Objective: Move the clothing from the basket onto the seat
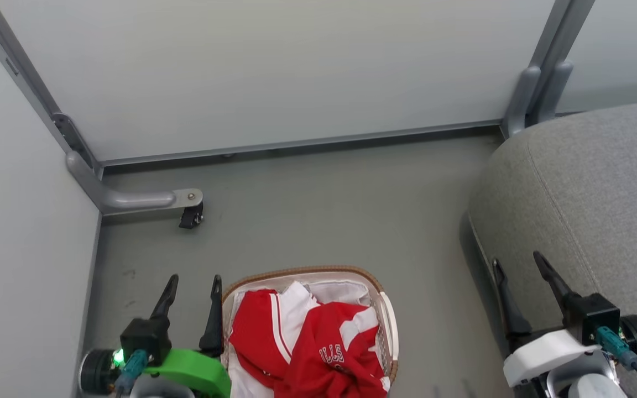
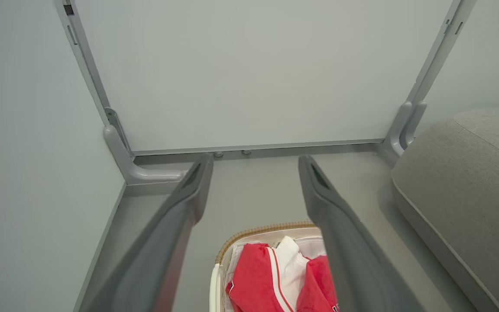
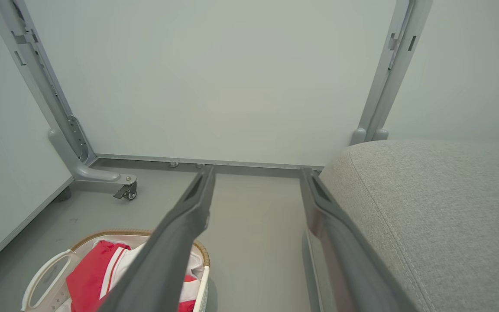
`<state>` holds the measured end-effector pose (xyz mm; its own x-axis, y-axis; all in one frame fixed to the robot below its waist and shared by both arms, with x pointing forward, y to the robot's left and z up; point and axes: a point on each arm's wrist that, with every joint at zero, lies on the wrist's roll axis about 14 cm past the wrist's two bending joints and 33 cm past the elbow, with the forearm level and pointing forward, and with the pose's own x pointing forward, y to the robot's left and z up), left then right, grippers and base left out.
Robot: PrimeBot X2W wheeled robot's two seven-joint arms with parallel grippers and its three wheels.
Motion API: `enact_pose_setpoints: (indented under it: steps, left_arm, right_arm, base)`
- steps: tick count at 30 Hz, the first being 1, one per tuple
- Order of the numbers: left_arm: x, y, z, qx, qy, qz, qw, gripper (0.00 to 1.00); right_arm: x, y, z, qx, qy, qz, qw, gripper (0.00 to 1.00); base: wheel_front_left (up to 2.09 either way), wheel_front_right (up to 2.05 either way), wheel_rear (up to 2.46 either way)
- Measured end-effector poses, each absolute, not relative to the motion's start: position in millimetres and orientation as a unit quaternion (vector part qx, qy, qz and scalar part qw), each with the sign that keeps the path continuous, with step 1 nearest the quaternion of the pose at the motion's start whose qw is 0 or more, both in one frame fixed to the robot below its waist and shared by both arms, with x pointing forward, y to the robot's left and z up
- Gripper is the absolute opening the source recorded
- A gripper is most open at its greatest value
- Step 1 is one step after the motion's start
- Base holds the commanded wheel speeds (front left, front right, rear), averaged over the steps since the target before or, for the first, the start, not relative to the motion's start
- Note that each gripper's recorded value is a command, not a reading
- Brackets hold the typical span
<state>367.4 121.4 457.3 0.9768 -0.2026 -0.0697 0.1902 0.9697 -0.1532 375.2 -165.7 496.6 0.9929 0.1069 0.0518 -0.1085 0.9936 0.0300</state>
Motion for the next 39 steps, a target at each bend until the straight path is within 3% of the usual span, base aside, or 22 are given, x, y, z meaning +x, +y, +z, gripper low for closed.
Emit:
enact_pose_setpoints:
  steps: [8, 16, 28, 39]
  left_arm:
    - [411, 73, 443, -0.043, 0.064, -0.183, 0.98, 1.0]
    - [435, 23, 374, -0.007, 0.157, -0.272, 0.95, 1.0]
    - [411, -25, 249, 0.045, 0.337, -0.38, 0.86, 1.0]
    - [389, -36, 172, 0.062, 0.443, -0.385, 0.808, 1.0]
  right_arm:
    - [411, -173, 500, 0.018, -0.035, 0.044, 0.998, 1.0]
    - [446, -183, 482, 0.017, -0.021, 0.032, 0.999, 1.0]
    - [475, -199, 423, 0.032, 0.037, 0.011, 0.999, 1.0]
    - [476, -221, 376, 0.026, 0.091, -0.014, 0.995, 1.0]
  base:
    - [0.0, 0.0, 0.0]
    - [0.0, 0.0, 0.0]
    - [0.0, 0.0, 0.0]
    - [0.0, 0.0, 0.0]
